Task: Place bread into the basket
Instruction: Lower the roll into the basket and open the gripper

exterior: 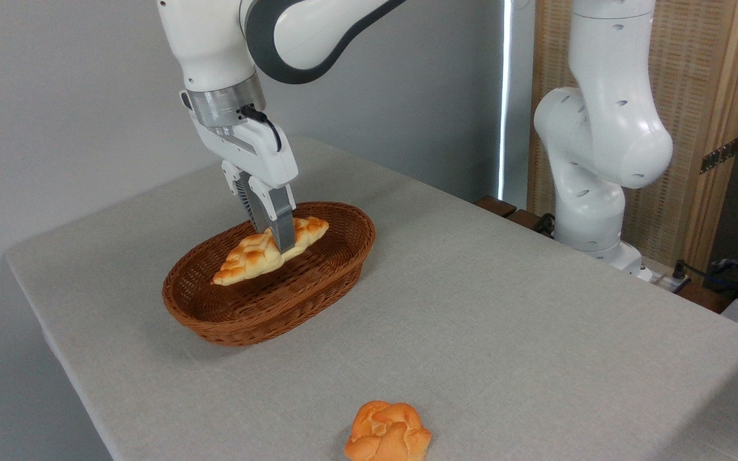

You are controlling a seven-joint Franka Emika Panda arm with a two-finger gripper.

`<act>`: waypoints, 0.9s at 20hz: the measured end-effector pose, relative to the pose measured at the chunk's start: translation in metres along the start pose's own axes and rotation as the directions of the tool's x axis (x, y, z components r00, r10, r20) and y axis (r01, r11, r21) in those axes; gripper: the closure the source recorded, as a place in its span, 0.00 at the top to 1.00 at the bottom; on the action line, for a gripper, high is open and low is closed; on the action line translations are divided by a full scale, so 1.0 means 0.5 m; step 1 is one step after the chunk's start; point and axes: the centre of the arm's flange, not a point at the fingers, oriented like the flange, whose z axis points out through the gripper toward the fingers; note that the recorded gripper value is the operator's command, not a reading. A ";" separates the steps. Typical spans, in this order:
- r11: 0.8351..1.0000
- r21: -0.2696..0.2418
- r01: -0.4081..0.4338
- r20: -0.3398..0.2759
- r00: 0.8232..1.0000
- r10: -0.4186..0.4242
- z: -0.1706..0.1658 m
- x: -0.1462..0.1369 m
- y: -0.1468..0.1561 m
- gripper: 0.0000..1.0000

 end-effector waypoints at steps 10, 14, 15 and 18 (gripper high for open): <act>0.999 0.042 -0.014 0.022 1.000 0.013 0.003 -0.002 -0.007 1.00; 0.999 0.042 -0.014 0.022 1.000 0.014 0.003 -0.002 -0.007 1.00; 0.999 0.042 -0.014 0.022 1.000 0.014 0.003 -0.002 -0.007 1.00; 0.999 0.042 -0.015 0.022 1.000 0.014 0.003 -0.002 -0.006 1.00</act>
